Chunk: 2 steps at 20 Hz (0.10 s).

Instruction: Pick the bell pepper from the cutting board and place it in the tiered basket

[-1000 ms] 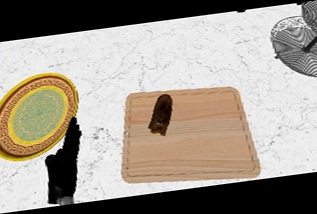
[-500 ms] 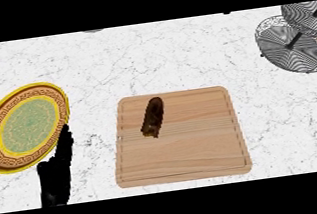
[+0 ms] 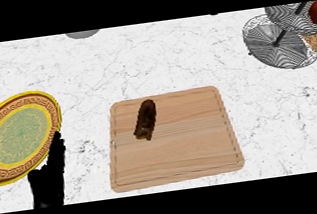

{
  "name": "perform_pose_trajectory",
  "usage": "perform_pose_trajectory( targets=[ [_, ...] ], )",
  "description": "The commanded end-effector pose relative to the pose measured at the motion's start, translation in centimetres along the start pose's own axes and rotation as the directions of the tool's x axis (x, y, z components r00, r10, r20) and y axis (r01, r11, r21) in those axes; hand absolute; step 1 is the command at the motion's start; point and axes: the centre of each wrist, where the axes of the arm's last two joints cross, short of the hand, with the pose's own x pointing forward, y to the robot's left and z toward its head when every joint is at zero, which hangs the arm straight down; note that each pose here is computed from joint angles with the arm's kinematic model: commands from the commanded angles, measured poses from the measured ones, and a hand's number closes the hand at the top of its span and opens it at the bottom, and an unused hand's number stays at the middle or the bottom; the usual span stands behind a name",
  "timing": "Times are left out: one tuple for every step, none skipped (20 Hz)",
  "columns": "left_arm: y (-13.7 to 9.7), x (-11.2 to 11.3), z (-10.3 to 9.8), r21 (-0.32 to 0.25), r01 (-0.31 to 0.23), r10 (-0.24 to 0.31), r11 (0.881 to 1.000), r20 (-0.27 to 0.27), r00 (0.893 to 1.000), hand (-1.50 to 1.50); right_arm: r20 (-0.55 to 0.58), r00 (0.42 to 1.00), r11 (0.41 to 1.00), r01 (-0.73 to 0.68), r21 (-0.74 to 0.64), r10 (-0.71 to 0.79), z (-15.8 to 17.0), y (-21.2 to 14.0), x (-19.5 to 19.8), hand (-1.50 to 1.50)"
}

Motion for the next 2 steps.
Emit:
perform_pose_trajectory(
  targets=[
    [1.2, -1.1, 0.3, -0.002, 0.002, -0.002, 1.000, -0.056, 0.998, 0.00, 0.012, 1.000, 0.998, -0.023, 0.061, 0.022, 1.3, -5.9, -0.4, -1.50],
    [0.3, -0.7, 0.7, 0.015, -0.002, 0.002, 1.000, -0.042, 0.999, 0.00, 0.017, 1.000, 0.998, -0.008, 0.065, 0.007, 1.8, -7.5, -0.7, -1.50]
  ],
)
